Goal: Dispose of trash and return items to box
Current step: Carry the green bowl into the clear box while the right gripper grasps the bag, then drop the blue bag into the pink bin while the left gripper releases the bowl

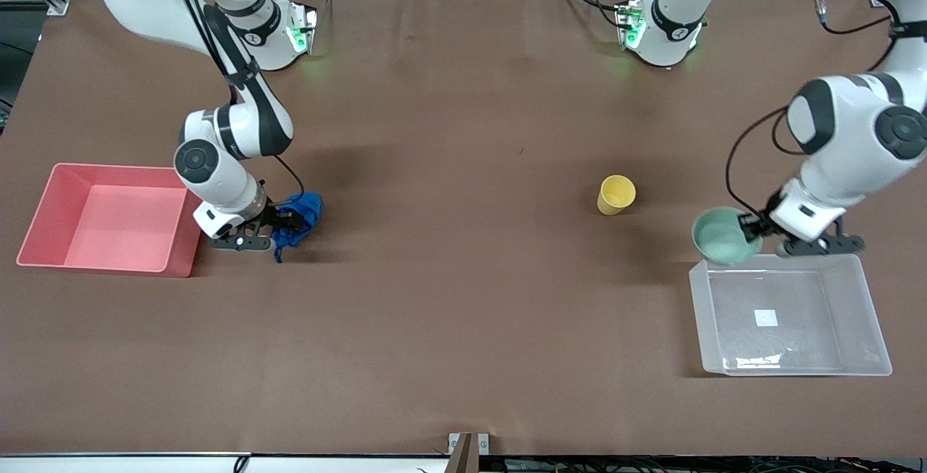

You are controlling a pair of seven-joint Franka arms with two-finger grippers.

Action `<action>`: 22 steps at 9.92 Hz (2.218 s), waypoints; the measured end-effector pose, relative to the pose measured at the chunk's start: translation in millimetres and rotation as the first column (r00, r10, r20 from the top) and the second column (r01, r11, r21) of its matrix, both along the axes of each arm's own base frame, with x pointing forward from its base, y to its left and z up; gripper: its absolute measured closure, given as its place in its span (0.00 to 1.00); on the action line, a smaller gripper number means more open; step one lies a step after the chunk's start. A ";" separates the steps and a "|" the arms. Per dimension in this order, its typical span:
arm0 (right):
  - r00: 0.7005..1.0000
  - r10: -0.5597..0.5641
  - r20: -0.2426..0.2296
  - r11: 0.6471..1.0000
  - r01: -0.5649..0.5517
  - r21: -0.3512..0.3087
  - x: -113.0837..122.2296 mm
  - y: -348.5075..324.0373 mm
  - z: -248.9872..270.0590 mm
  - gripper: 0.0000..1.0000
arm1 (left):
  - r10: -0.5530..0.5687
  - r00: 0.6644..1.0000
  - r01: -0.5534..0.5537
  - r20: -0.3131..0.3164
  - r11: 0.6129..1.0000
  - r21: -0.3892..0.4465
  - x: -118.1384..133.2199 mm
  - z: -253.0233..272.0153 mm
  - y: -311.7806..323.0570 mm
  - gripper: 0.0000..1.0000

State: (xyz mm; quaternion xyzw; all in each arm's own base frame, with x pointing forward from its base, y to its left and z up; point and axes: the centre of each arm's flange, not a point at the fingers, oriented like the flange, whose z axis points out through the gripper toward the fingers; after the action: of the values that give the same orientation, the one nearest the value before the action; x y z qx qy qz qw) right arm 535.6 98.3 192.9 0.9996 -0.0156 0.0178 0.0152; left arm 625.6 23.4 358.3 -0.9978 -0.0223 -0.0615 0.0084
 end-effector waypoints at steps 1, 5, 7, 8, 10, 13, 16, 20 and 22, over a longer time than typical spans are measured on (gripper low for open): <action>1.000 -0.003 0.006 1.000 0.003 -0.001 0.3 -1.4 -4.7 0.30 | 0.018 1.000 -0.018 0.014 1.000 0.009 27.0 -1.6 13.0 0.96; 0.997 -0.071 -0.031 0.997 0.070 -0.007 -3.1 13.9 -2.1 0.87 | 0.033 0.999 -0.033 0.005 0.998 -0.045 77.8 -61.8 92.4 0.96; 0.989 -0.120 -0.083 0.993 0.119 -0.020 13.1 14.3 53.3 0.87 | 0.054 0.998 -0.056 -0.022 0.996 -0.066 81.8 -105.5 99.3 0.96; 0.984 -0.148 -0.096 0.989 0.147 -0.020 25.7 -6.2 105.5 0.87 | 0.062 0.998 -0.063 -0.019 0.996 -0.067 83.4 -122.3 98.8 0.96; 0.992 -0.096 -0.082 0.995 0.097 0.005 33.6 -93.5 192.6 0.87 | 0.064 0.998 -0.065 -0.016 0.996 -0.062 84.7 -134.2 98.5 0.89; 0.997 0.070 -0.032 0.997 -0.070 -0.023 7.7 -284.7 194.8 0.87 | 0.032 0.998 -0.028 0.060 0.998 -0.064 96.8 -76.8 96.4 0.47; 0.993 0.110 -0.045 0.993 -0.111 -0.034 -33.8 -378.7 117.4 0.87 | -0.065 0.997 0.068 0.045 0.996 -0.062 73.6 28.1 67.0 0.07; 0.995 0.100 -0.020 0.995 -0.100 0.017 -17.9 -347.6 15.5 0.85 | -0.165 0.985 0.161 -0.052 0.985 -0.067 -14.7 44.5 -27.8 0.00; 0.995 0.096 0.007 0.995 -0.096 0.028 -8.6 -333.2 12.2 0.78 | -0.224 0.965 0.213 -0.133 0.973 -0.092 -61.1 16.5 -73.9 0.00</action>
State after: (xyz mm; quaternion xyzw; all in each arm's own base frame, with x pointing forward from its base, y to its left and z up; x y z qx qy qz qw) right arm 527.0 -234.9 205.1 0.9993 0.0321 0.0211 0.0002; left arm 564.5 -50.6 374.8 -0.9956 0.0864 0.0104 -0.0352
